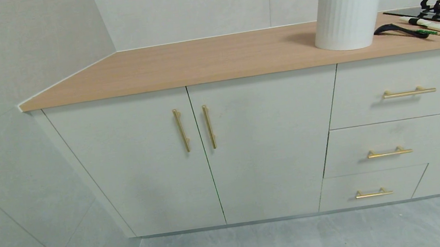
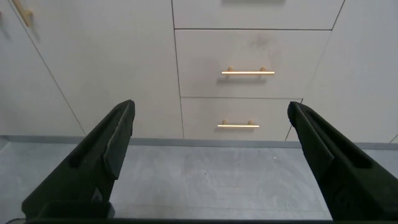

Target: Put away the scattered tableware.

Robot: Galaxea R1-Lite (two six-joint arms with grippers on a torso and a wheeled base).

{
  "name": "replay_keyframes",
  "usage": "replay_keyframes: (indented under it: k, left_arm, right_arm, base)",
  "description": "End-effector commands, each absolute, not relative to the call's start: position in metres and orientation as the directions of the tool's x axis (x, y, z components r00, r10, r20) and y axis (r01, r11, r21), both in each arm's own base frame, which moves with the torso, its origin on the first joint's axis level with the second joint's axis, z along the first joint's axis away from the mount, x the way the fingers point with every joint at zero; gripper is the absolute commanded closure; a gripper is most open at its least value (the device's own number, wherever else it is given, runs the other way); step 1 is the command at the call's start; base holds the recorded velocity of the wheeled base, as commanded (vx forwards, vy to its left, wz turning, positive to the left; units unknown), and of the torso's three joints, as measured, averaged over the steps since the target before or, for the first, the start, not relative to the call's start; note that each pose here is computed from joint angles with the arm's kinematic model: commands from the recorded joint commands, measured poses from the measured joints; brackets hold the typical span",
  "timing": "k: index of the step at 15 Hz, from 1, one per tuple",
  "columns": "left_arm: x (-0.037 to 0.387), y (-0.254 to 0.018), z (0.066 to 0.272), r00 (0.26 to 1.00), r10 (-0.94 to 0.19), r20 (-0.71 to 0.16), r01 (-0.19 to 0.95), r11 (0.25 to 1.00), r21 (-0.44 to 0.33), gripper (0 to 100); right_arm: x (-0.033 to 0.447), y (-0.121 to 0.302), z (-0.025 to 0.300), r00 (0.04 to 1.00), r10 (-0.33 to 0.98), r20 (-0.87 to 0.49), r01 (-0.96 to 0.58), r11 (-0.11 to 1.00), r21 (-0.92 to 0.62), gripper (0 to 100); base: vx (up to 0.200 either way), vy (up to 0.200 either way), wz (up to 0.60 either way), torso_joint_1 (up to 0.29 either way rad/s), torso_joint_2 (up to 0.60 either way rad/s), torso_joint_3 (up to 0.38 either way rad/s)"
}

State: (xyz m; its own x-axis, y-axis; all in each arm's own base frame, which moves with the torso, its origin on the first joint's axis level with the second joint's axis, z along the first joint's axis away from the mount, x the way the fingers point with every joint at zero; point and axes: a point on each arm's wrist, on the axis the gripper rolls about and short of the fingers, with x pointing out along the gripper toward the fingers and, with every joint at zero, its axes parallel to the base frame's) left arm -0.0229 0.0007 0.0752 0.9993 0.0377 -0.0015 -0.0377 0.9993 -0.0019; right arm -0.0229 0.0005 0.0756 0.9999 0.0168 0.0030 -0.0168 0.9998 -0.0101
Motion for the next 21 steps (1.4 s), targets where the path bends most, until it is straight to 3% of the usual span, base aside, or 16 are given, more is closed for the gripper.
replay_keyframes:
  k: [1, 17, 21]
  left_arm:
    - [-0.0228, 0.0007, 0.0752, 0.999, 0.040, -0.003, -0.040, 0.999, -0.003, 0]
    - [-0.0228, 0.0007, 0.0752, 0.999, 0.038, -0.003, -0.038, 0.999, -0.003, 0]
    - [-0.0228, 0.0007, 0.0752, 0.999, 0.038, -0.003, -0.038, 0.999, -0.003, 0]
  right_arm:
    - [-0.0228, 0.0005, 0.0756, 1.000, 0.018, 0.002, -0.018, 1.000, -0.009, 0]
    - [-0.0228, 0.0005, 0.0756, 1.000, 0.018, 0.002, -0.018, 1.000, -0.002, 0]
    - [-0.0228, 0.0005, 0.0756, 1.000, 0.018, 0.002, -0.018, 1.000, -0.002, 0]
  base:
    - [0.000, -0.200, 0.00, -0.002, 0.00, -0.002]
    - [0.000, -0.200, 0.00, 0.003, 0.00, 0.005]
    - [0.000, 0.000, 0.00, 0.000, 0.00, 0.000]
